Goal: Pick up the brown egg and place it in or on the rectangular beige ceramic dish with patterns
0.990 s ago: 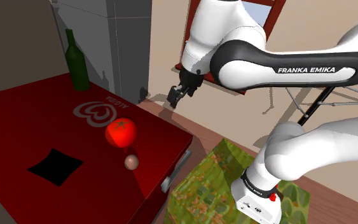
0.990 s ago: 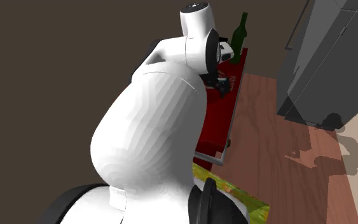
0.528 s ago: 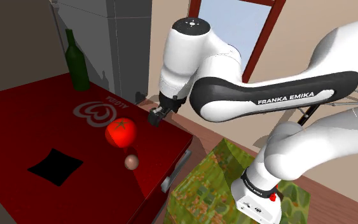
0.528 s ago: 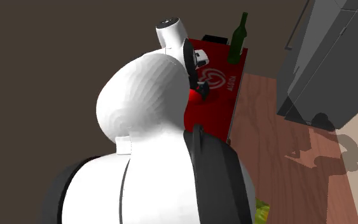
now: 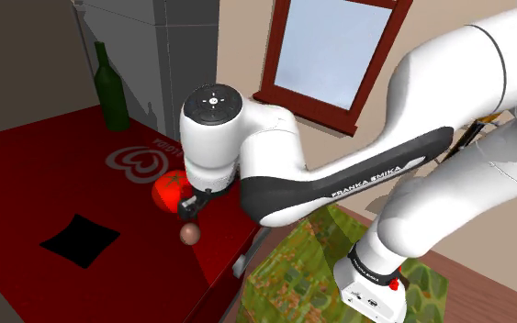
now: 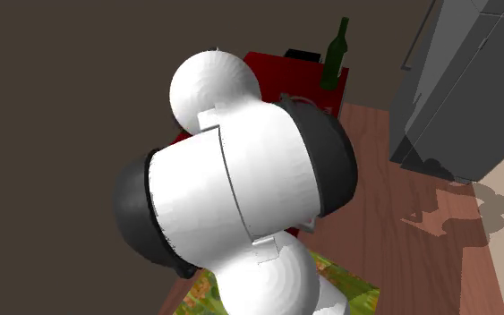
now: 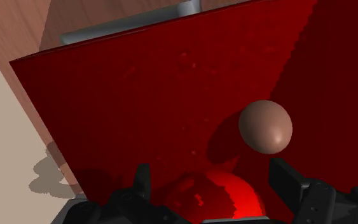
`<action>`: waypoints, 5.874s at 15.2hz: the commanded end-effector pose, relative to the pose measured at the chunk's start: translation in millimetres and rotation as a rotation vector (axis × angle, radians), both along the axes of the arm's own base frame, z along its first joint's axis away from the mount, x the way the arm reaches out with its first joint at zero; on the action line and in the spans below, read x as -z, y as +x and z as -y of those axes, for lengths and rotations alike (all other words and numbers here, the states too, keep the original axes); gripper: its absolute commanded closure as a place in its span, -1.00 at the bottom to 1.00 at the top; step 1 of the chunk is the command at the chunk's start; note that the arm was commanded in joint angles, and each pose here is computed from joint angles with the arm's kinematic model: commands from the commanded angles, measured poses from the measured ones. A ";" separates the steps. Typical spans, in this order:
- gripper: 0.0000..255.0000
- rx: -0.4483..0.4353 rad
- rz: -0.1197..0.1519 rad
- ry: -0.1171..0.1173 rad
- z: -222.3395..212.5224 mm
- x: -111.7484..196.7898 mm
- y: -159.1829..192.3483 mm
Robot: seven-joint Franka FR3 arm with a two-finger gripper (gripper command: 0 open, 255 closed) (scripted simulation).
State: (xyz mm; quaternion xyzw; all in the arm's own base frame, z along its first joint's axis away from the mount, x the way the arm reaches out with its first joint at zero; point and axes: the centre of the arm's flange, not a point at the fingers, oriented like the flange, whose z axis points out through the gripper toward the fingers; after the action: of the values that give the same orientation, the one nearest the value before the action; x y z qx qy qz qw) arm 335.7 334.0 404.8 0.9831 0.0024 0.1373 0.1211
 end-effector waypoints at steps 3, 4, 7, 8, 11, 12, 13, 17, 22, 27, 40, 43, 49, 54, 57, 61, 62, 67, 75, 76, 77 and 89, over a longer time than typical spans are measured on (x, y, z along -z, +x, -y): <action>-1.00 0.005 0.008 -0.017 -44.0 31.5 5.1; -1.00 0.006 0.010 -0.022 -54.8 40.3 6.1; -1.00 0.007 0.011 -0.028 -64.7 54.4 8.8; -1.00 0.007 0.011 -0.028 -63.3 59.2 10.2; -1.00 0.007 0.011 -0.028 -59.1 73.9 14.7; -1.00 0.007 0.011 -0.028 -57.7 78.7 16.1; -1.00 0.007 0.011 -0.028 -55.5 86.4 18.5; -1.00 0.007 0.011 -0.028 -55.5 86.4 18.5; 1.00 0.007 0.011 -0.028 -55.5 86.4 18.5; 1.00 0.007 0.011 -0.028 -55.5 86.4 18.4; 1.00 0.007 0.011 -0.028 -55.5 38.9 18.5; 1.00 0.007 0.011 -0.028 -55.5 23.0 18.5; 1.00 0.007 0.011 -0.028 -55.5 -8.6 18.5; 1.00 0.007 0.011 -0.028 -55.5 -35.1 18.5; 1.00 0.007 0.011 -0.028 -75.8 -35.8 35.4; 1.00 0.007 0.011 -0.028 -116.3 -37.0 69.2; 1.00 0.007 0.011 -0.028 -126.5 -37.3 77.6; 1.00 0.007 0.011 -0.028 -177.1 -38.8 119.9; 1.00 0.007 0.011 -0.028 -238.9 -30.0 171.5; 1.00 0.007 0.011 -0.028 -238.9 -24.8 171.5; 1.00 0.007 0.011 -0.028 -238.9 -19.5 171.5; 1.00 0.007 0.011 -0.028 -238.9 34.8 171.5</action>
State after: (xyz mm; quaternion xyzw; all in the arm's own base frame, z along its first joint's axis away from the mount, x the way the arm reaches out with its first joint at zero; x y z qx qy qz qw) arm 507.4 572.7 371.3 0.9805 0.0004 0.1422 0.1354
